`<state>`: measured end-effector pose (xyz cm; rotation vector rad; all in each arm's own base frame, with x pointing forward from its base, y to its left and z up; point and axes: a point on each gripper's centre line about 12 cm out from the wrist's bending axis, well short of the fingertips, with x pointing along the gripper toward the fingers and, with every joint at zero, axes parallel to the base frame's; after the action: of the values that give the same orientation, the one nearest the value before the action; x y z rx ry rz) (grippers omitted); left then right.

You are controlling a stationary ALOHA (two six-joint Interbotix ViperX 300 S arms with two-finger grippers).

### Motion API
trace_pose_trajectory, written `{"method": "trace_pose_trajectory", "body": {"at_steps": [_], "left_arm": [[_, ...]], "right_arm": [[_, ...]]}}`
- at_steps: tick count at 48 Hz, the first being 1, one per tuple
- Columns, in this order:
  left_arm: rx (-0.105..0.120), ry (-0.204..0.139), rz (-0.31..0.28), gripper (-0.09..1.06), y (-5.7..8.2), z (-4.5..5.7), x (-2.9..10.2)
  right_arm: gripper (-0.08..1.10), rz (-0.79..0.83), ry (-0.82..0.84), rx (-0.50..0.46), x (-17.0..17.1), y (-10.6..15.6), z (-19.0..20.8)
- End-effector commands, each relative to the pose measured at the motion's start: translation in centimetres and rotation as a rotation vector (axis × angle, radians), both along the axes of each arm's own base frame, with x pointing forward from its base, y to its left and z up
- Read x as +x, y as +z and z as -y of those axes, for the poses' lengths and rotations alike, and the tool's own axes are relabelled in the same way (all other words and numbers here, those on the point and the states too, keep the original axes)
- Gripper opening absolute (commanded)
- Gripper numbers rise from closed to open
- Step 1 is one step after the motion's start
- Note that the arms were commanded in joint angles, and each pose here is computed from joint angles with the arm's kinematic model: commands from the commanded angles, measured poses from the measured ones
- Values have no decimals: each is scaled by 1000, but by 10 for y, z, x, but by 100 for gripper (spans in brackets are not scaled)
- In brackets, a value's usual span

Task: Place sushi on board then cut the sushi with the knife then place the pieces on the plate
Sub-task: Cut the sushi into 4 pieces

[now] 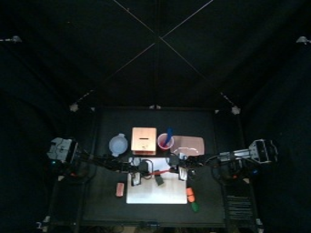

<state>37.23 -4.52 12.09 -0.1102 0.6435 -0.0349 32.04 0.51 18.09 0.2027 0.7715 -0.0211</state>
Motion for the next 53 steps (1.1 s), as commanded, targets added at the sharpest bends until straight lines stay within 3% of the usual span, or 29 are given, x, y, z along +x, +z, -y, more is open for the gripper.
{"method": "trace_pose_trajectory", "body": {"at_steps": [1,18,41,53], "left_arm": [[-7,0,45,51,13,2,8],[-7,2,42,51,11,2,9],[1,-3,26,51,4,2,12],[21,22,24,51,3,-15,13]], "right_arm": [[35,37,-15,-1,6,11,5],[35,42,-26,-20,9,12,12],[35,-42,-40,-3,8,-15,14],[35,-76,-74,46,0,-25,11]]}}
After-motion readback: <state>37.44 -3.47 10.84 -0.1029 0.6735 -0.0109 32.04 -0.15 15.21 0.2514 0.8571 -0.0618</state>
